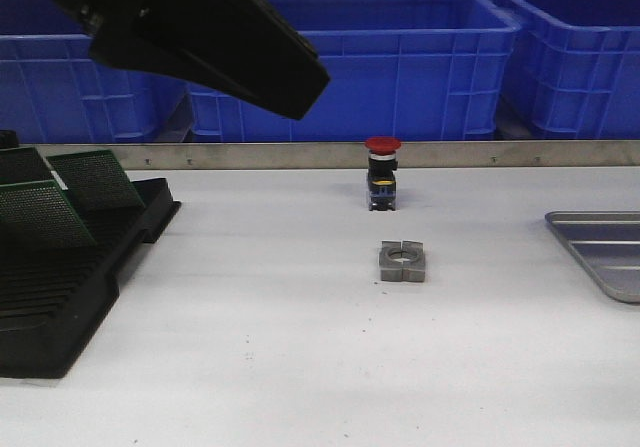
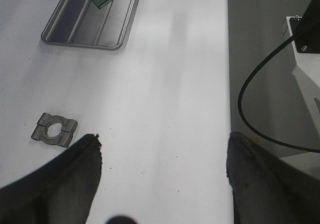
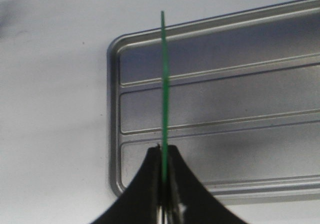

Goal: Place circuit board on tray

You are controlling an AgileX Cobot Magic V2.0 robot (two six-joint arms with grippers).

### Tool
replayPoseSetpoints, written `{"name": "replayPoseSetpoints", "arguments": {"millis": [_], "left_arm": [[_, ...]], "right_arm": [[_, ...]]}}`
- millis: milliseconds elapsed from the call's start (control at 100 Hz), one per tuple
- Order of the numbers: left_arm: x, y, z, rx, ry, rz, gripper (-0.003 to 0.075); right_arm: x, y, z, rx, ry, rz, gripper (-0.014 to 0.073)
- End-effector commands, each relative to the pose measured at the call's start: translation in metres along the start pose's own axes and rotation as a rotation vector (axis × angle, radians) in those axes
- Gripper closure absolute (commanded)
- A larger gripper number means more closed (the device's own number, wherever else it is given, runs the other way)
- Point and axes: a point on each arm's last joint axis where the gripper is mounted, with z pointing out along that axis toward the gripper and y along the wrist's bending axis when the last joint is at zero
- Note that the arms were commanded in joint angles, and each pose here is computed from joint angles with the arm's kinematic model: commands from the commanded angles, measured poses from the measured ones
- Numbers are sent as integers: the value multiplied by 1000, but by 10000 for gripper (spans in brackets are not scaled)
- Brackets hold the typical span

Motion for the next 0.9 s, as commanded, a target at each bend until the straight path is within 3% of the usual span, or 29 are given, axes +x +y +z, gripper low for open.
{"name": "replayPoseSetpoints", "arguments": {"millis": [0, 140, 400, 470, 570, 720, 890], "left_arm": [[-17, -4, -10, -7, -79, -7, 235], [-17, -4, -10, -7, -79, -7, 235], [-17, -4, -10, -7, -79, -7, 235], [-17, -4, -10, -7, -79, -7, 235], [-18, -2, -12, -46, -80, 1, 235], [-20, 9, -32, -228, -73, 55, 235], [-9, 21, -59, -350, 11, 115, 235]], "right_arm": [[-16, -1, -1, 18, -57, 13, 659], [-19, 0, 2, 13, -53, 13, 561], [-20, 0, 2, 15, -56, 13, 117], [-20, 0, 2, 16, -57, 13, 44], [-22, -3, 1, 43, -73, 11, 34], [-26, -4, -5, 74, -110, -9, 33], [-27, -3, -8, 63, -117, -44, 33]]}}
